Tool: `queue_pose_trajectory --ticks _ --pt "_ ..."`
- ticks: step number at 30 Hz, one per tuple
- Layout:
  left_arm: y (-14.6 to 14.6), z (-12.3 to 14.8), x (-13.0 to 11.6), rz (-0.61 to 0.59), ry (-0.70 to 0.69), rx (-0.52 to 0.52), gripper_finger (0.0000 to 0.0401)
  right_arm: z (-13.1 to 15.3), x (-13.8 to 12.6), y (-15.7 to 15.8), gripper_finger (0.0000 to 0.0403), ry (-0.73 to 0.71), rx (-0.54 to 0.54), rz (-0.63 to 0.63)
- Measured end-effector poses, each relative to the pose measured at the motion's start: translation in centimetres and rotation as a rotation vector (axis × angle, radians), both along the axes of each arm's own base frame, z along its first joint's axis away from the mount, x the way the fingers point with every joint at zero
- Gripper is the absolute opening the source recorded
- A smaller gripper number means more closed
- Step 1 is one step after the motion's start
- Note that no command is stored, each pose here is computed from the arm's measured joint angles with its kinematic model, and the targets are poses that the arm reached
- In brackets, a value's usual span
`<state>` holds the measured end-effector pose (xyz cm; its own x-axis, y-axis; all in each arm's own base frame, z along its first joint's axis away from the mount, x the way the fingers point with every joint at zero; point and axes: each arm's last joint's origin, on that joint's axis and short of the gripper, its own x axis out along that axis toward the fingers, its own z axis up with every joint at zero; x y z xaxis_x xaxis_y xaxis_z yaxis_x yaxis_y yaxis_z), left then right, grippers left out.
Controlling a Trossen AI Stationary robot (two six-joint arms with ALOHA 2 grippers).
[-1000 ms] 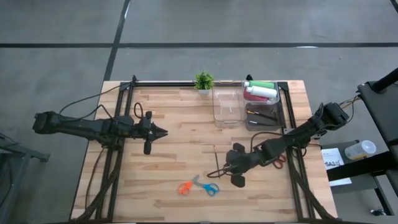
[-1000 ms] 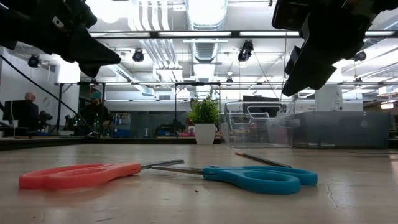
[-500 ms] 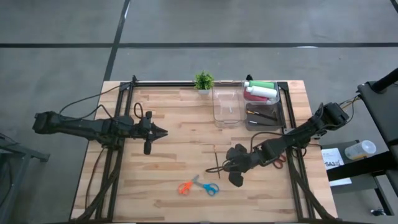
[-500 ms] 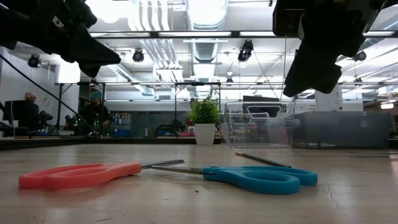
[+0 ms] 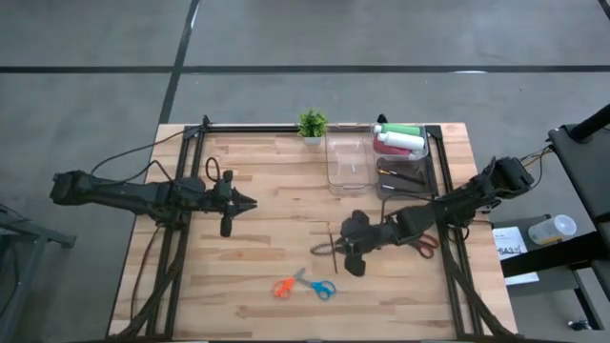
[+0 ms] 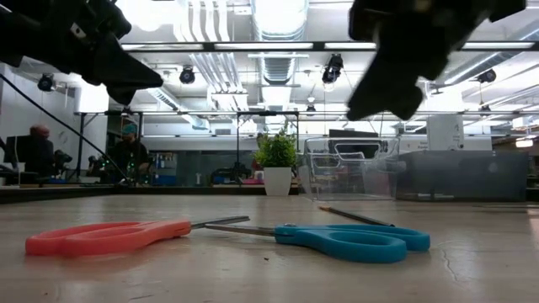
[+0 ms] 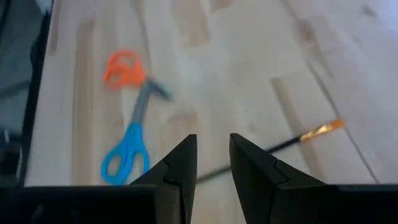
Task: Pick & Place Paint Supplies
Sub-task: Put the gold paintbrush into the black bin
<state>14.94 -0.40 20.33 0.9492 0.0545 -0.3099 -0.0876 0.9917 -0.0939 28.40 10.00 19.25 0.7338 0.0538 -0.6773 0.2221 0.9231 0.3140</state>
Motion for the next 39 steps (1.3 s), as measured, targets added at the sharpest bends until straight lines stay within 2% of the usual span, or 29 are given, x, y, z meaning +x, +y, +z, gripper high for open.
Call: queue_pose_trajectory --ticks 7,11,15,20,24,30,36,39 --pt "0.0 -0.1 0.0 0.000 0.008 0.000 0.0062 0.0 1.1 -3.7 0.0093 -0.006 0.217 -0.349" --pt "0.0 -0.1 0.0 0.000 0.009 0.000 0.0062 -0.4 1.4 -4.7 0.0093 0.000 0.271 -0.442" --pt "0.0 -0.1 0.0 0.000 0.011 0.001 0.0062 -1.0 1.8 -4.6 0.0093 0.023 0.291 -0.474" --pt "0.0 -0.3 -0.1 0.000 0.033 0.001 0.0062 -0.5 3.6 -4.4 0.0093 0.096 0.256 -0.494" --pt "0.0 -0.3 -0.1 0.000 0.036 0.001 0.0062 0.0 5.2 -4.2 0.0093 0.266 0.149 -0.545" --pt "0.0 -0.4 -0.1 0.000 0.042 0.002 0.0062 -1.4 8.1 -3.7 0.0093 0.492 0.057 -0.635" --pt "0.0 -0.5 -0.1 0.000 0.049 0.002 0.0062 -1.7 10.4 -3.4 0.0093 0.573 -0.043 -0.667" --pt "0.0 -0.5 -0.1 0.000 0.050 0.002 0.0062 -2.2 11.1 -3.3 0.0093 0.591 -0.050 -0.699"
